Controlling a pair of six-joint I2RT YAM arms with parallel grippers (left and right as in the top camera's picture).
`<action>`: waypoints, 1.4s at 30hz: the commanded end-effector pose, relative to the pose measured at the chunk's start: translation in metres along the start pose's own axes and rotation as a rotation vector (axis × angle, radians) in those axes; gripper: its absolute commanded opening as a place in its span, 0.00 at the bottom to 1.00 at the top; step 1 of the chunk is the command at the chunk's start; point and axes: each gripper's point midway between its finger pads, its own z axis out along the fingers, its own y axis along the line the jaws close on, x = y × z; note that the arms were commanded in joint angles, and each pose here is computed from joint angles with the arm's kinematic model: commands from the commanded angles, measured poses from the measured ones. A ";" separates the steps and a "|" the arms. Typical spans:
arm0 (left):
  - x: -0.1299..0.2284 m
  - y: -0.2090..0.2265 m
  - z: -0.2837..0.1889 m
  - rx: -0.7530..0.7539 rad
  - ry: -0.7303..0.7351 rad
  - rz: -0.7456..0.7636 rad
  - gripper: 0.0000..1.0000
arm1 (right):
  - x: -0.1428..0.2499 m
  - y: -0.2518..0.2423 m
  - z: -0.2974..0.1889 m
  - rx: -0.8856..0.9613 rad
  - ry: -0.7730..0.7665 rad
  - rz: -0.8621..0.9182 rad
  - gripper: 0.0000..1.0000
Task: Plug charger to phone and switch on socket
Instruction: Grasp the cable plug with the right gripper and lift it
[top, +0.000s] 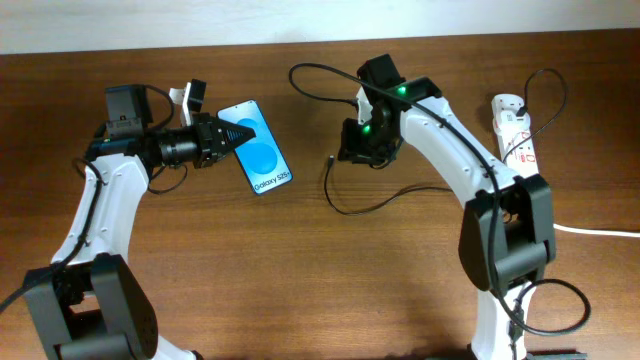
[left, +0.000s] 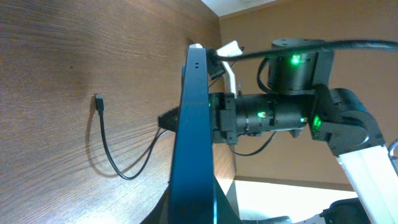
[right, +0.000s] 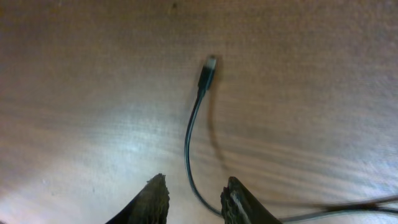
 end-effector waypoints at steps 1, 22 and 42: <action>0.000 -0.011 -0.002 0.044 0.008 0.009 0.00 | -0.003 0.010 0.022 -0.011 0.007 0.083 0.33; 0.006 -0.009 -0.002 0.040 0.023 -0.033 0.00 | -0.009 -0.001 0.096 0.052 0.001 0.203 0.32; 0.005 -0.009 -0.002 0.040 0.023 -0.030 0.00 | 0.040 0.093 -0.194 -0.333 -0.314 -0.541 0.04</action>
